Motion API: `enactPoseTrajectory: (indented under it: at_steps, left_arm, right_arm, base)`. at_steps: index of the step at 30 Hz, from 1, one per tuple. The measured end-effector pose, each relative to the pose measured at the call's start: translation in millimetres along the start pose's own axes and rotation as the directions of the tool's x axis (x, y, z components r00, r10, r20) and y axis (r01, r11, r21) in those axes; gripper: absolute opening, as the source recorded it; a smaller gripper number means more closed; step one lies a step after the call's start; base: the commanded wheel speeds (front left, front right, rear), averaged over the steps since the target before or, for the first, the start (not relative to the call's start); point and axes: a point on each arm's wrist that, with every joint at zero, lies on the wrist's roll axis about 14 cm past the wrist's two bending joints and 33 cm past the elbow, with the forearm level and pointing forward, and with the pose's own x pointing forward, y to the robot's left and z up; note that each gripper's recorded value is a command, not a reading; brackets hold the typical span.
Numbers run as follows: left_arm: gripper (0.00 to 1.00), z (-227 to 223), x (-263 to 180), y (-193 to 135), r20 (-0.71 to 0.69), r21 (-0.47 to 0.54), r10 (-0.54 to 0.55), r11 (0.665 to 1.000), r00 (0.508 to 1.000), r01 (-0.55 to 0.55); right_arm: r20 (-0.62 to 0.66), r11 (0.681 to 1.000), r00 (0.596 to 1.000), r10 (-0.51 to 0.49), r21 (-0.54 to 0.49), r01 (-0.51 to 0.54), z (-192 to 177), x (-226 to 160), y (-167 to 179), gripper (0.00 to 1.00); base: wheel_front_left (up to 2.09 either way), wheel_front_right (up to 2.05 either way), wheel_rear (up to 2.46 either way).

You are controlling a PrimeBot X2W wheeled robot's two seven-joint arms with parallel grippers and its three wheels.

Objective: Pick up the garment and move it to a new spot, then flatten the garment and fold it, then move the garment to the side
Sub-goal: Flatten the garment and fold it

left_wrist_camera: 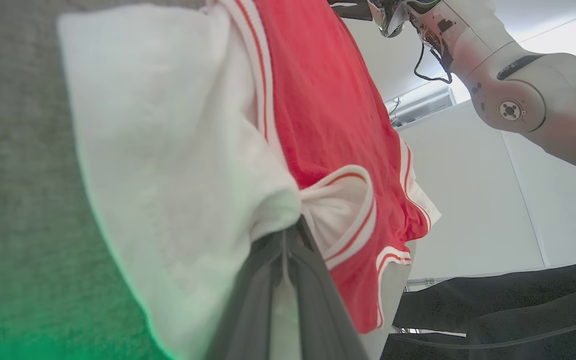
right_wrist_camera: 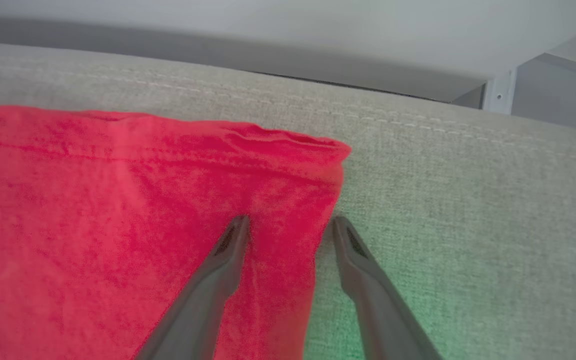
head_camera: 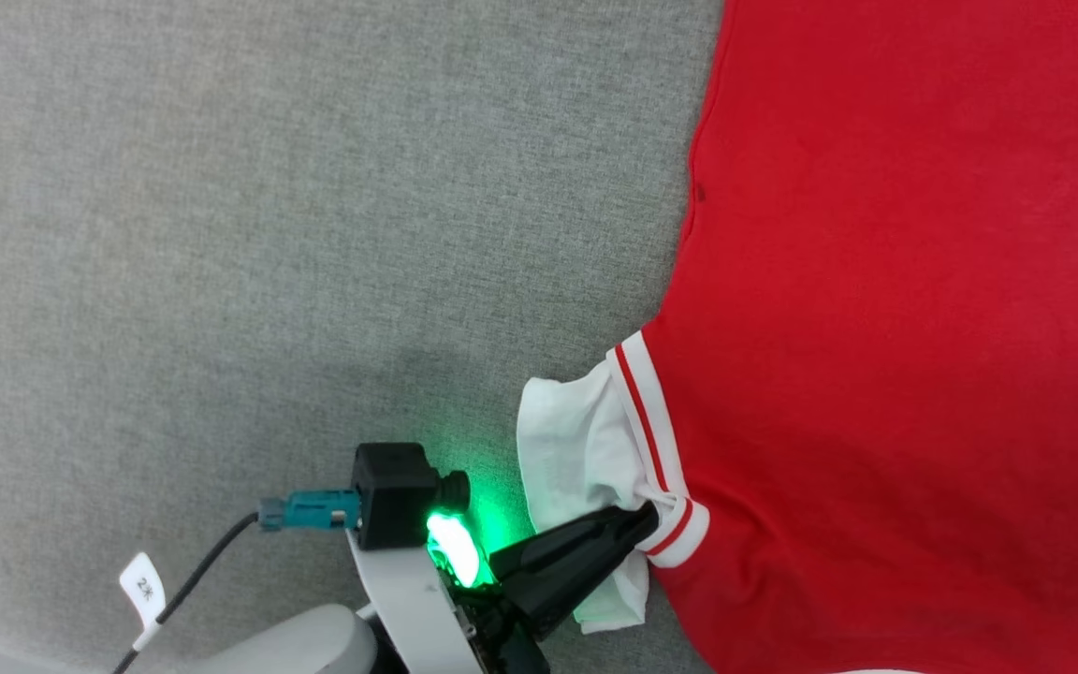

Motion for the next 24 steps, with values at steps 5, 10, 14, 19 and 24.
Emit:
enactPoseTrajectory:
  at_steps: [5, 10, 14, 19, 24]
  left_arm:
    - [0.0, 7.0, -0.4, -3.3, 0.047, 0.007, -0.001, 1.0, 0.999, 0.001]
    - [0.0, 12.8, -3.4, -6.4, 0.078, 0.033, 0.004, 0.999, 0.997, -0.006]
    - [0.0, 19.7, -6.5, -11.7, 0.104, 0.053, 0.001, 0.999, 0.995, -0.006]
    - [0.0, 28.3, -12.4, -19.2, 0.136, 0.077, -0.003, 0.997, 0.991, -0.008]
    - [0.0, 32.0, -19.9, -27.0, 0.148, 0.106, -0.009, 0.994, 0.989, -0.007]
  right_arm:
    - [0.043, 1.0, 0.999, -0.002, -0.007, 0.002, 2.4, -6.8, 0.1, 0.0]
    - [0.082, 0.999, 0.996, 0.023, 0.032, -0.025, -3.1, -25.4, -4.0, 0.0]
    - [0.093, 0.999, 0.995, 0.032, 0.016, -0.033, -17.9, -47.6, -11.2, 0.0]
    - [0.069, 0.998, 0.996, 0.048, -0.038, -0.045, -52.6, -81.9, -19.7, 0.0]
    - [0.011, 0.997, 0.998, 0.06, -0.051, -0.059, -102.3, -120.9, -32.8, 0.0]
  base:
    - [0.0, 0.0, 0.0]
    - [0.0, 0.0, 0.0]
    - [0.0, 0.0, 0.0]
    - [0.0, 0.0, 0.0]
    - [0.0, 0.0, 0.0]
